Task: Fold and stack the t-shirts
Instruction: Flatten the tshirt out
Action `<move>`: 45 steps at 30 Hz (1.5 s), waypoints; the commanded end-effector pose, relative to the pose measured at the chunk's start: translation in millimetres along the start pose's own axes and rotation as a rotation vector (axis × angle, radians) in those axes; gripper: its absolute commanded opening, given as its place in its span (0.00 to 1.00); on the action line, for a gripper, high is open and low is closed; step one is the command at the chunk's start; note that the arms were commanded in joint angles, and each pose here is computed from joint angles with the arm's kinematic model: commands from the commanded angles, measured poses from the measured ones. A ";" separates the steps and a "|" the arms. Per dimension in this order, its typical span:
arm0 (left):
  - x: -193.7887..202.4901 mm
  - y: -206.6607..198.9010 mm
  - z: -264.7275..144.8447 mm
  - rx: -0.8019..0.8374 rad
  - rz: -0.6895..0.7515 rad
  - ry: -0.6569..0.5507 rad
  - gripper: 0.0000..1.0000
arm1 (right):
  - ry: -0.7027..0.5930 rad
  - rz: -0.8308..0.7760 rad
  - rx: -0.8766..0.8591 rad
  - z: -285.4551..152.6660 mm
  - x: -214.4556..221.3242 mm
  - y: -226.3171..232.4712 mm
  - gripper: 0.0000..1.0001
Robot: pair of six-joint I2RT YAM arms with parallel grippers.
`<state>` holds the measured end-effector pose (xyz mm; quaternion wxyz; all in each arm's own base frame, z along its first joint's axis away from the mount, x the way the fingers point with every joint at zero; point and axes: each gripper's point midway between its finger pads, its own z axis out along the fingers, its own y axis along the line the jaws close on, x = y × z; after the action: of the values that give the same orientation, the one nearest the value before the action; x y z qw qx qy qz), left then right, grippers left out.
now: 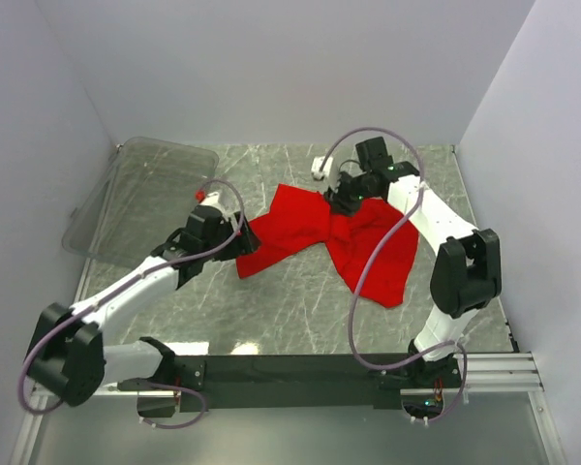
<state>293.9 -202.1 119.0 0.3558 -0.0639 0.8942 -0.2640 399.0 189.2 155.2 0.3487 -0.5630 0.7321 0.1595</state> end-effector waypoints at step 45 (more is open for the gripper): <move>-56.7 30.8 -108.8 -0.149 -0.151 -0.403 0.86 | 0.181 -0.512 -0.238 128.2 -9.8 111.4 0.15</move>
<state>263.9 -113.9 196.0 0.4904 -0.1999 0.8251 -0.1969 335.5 297.2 20.6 0.1996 -0.7878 0.5759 0.0889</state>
